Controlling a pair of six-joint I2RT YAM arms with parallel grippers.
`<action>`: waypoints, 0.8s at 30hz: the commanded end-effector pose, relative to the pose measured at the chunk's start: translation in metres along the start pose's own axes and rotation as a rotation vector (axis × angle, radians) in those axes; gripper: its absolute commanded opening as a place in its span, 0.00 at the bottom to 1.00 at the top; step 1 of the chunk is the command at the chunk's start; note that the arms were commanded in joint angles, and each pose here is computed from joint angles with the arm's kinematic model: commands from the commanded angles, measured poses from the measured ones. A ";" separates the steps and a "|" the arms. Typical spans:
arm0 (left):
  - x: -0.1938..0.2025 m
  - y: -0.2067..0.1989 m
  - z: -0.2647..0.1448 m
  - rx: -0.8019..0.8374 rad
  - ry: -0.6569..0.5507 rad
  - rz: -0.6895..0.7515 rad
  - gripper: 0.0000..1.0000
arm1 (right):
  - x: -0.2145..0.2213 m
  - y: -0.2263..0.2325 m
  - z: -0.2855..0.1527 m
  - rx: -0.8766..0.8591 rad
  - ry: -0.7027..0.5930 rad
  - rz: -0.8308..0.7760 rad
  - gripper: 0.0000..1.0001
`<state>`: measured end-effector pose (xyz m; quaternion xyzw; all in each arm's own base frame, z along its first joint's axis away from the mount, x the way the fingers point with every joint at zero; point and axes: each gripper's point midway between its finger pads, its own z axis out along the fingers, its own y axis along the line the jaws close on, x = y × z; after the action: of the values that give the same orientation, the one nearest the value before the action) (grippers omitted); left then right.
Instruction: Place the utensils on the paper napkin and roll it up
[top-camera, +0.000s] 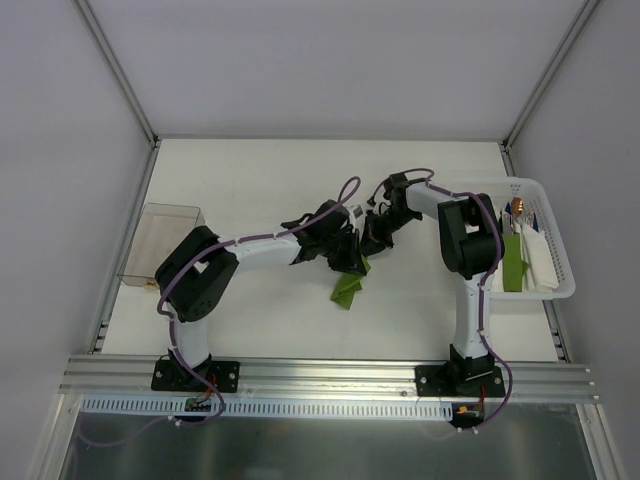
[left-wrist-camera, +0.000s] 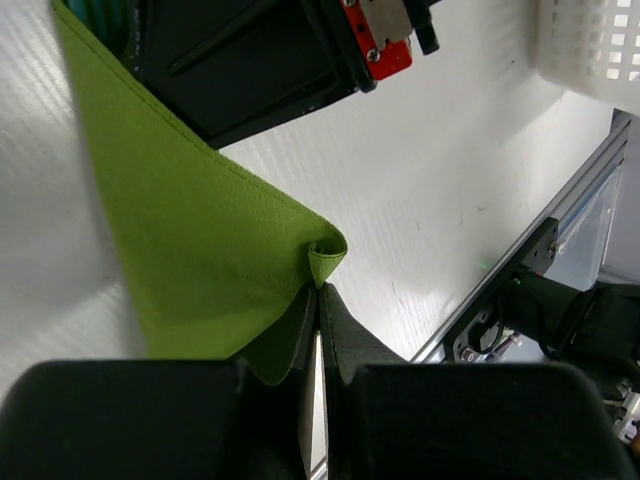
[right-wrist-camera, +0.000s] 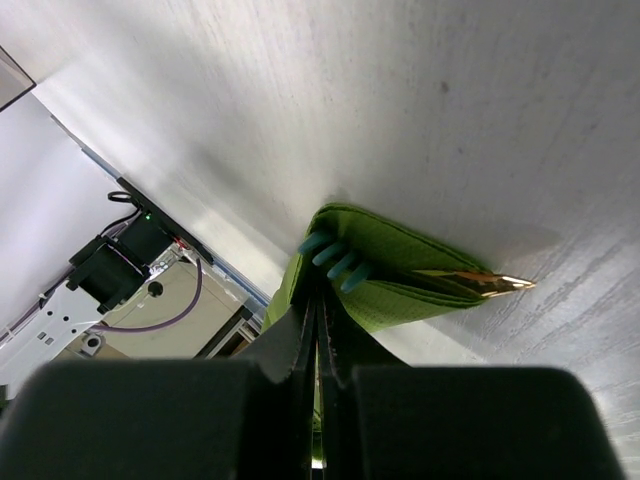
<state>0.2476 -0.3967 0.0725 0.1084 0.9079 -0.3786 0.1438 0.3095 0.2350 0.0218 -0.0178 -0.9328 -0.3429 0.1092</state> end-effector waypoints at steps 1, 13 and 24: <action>0.011 -0.014 0.012 0.075 0.028 0.017 0.00 | 0.003 -0.026 0.003 0.158 -0.021 -0.006 0.00; 0.052 0.024 0.039 -0.006 0.127 0.038 0.00 | 0.002 -0.030 0.005 0.165 -0.018 0.000 0.00; 0.072 0.053 0.050 -0.081 0.208 -0.018 0.08 | -0.004 -0.017 -0.006 0.142 -0.044 -0.056 0.00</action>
<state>0.2298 -0.4099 0.0177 0.1345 0.9087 -0.3794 0.1103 0.2983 0.2309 0.0218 -0.0209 -0.9361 -0.3260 0.1301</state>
